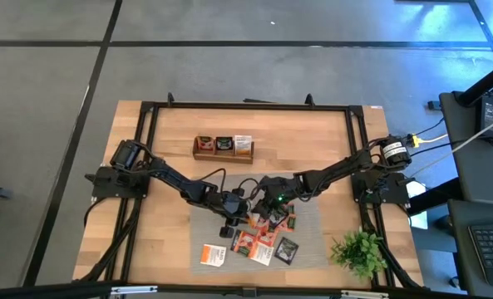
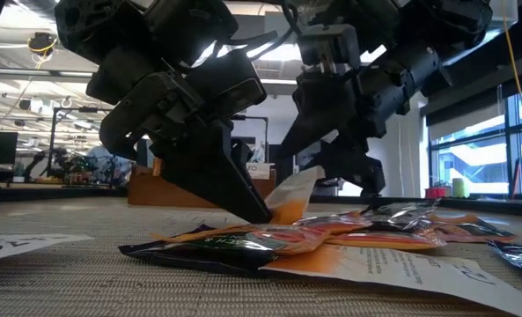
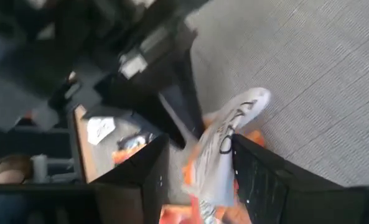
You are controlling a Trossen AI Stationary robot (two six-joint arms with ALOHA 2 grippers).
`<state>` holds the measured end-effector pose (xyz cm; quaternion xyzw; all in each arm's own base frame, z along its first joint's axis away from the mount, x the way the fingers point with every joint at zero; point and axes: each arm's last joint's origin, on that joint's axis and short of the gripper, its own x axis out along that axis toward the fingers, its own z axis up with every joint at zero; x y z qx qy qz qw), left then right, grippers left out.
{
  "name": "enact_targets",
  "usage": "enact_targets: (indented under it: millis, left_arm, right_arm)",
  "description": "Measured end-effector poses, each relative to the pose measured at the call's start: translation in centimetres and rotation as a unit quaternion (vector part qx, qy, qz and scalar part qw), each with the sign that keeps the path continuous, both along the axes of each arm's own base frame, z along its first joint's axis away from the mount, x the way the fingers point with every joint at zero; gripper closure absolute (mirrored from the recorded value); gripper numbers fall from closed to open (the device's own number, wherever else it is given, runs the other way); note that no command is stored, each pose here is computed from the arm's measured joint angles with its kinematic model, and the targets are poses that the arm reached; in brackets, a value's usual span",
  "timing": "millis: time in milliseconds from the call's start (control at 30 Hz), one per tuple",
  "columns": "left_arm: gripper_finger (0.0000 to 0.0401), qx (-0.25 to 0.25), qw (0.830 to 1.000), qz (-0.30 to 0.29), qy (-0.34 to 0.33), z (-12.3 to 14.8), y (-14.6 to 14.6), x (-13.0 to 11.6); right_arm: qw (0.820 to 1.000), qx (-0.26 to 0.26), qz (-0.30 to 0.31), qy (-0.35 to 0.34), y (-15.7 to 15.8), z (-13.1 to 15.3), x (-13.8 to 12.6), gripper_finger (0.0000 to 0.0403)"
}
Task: Pick & Place Tea
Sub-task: Put the white orange tea bag into the right section of the wooden organizer
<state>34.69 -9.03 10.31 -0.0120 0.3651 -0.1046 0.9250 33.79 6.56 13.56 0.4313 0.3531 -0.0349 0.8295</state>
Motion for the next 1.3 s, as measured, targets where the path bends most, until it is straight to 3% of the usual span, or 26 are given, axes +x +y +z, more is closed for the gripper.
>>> enact_targets:
  millis: [100,433,833,1300]
  left_arm:
    - [0.0313,0.0,1.0,0.0,0.0,0.0,0.0,0.0]
    - [0.0313,0.0,1.0,0.0,0.0,0.0,0.0,0.0]
    - [0.0313,0.0,1.0,0.0,-0.001,0.0,0.0,0.0]
    - [0.0313,0.006,1.0,-0.008,0.001,0.0,0.0,0.0]
  right_arm:
    - [1.0,-0.003,-0.007,0.0,-0.1,0.0,0.0,0.0229]
    - [0.996,0.057,0.045,0.043,1.5,-0.3,-0.7,0.0229]
    - [0.999,-0.014,-0.012,0.029,1.0,-1.2,-0.3,0.0229]
    - [0.998,-0.053,-0.012,0.022,-1.3,-1.3,0.1,0.0229]
